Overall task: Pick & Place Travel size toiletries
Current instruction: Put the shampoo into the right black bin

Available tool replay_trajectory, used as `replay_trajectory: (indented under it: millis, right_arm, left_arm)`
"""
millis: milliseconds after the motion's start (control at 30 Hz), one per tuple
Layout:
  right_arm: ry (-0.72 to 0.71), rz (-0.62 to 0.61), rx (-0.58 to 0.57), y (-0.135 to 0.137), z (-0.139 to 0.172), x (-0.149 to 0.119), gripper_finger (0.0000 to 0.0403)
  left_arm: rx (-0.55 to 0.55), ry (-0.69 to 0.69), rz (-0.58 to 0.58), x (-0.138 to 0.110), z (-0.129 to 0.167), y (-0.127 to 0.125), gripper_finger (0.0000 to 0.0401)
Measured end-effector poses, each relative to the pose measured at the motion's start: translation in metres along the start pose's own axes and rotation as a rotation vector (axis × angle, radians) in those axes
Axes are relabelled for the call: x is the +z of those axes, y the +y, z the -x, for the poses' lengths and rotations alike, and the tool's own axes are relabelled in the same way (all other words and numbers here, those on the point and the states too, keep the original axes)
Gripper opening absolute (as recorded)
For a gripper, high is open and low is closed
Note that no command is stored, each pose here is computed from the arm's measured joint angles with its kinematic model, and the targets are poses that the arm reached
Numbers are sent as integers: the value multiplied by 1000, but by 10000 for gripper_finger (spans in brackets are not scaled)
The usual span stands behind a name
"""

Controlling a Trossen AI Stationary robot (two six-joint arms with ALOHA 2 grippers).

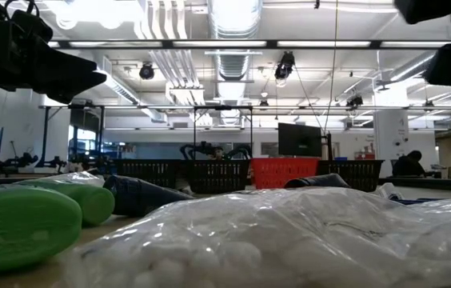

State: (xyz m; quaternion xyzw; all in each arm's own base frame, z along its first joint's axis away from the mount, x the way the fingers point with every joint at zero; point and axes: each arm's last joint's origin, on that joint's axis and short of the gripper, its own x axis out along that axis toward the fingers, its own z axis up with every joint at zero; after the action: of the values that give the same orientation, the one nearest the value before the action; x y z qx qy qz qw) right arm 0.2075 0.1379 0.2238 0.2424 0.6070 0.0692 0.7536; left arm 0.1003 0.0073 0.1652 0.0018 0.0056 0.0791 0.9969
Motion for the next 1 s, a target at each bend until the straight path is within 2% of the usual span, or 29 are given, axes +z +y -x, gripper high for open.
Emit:
replay_trajectory:
  millis: [233,400,700,1000]
  right_arm:
    - [111,89,-48,18,-29,-18,364]
    - [172,88,-101,22,-50,-29,364]
    - [112,201,-184,53,-69,-44,363]
    - [149,181,-340,64,-84,-40,363]
  left_arm:
    - [0,0,0,0,0,0,248]
    - [0,0,0,0,0,0,248]
    - [0,0,0,0,0,0,248]
    - [0,0,0,0,0,0,248]
